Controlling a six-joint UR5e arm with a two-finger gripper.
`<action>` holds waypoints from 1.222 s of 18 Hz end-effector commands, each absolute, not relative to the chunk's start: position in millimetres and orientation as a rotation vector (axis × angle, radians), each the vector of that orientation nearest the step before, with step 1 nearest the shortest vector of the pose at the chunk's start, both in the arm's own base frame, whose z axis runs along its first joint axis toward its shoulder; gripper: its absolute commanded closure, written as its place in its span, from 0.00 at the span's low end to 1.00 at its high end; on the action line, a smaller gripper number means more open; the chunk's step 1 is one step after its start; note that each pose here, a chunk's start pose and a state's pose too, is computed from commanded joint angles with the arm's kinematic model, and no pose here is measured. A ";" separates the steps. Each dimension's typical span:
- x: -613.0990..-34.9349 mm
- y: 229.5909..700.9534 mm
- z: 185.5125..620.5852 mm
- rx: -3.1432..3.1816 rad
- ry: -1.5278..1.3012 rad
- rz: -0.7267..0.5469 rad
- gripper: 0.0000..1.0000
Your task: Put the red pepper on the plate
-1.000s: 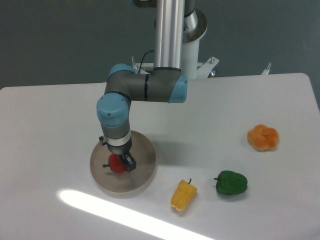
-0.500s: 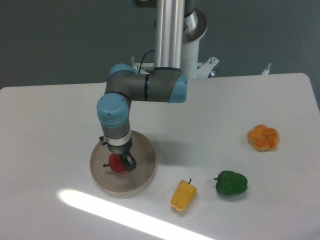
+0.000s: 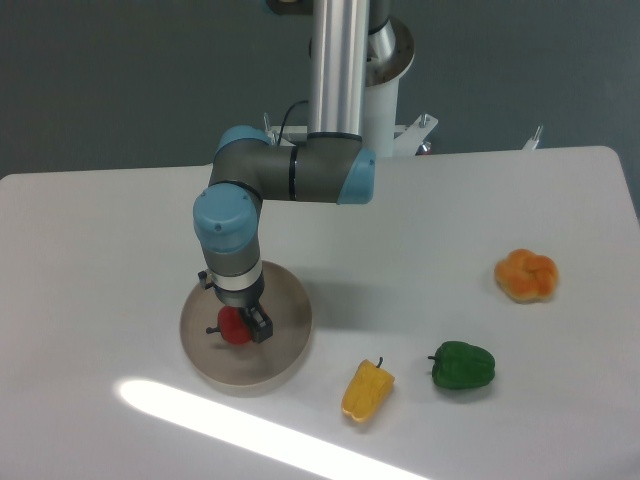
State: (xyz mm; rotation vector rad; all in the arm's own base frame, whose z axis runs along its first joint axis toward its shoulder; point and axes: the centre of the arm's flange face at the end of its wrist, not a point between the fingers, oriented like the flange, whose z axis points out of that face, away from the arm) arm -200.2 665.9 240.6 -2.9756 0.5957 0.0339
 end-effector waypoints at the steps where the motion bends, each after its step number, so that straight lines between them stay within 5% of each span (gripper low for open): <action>1: -200.4 666.2 241.3 -2.974 0.596 0.035 0.07; 6: -216.2 664.4 265.7 -2.952 0.555 0.077 0.00; 16: -367.5 642.3 360.5 -2.843 0.313 0.293 0.00; 22: -473.0 591.1 354.5 -2.839 0.612 0.402 0.00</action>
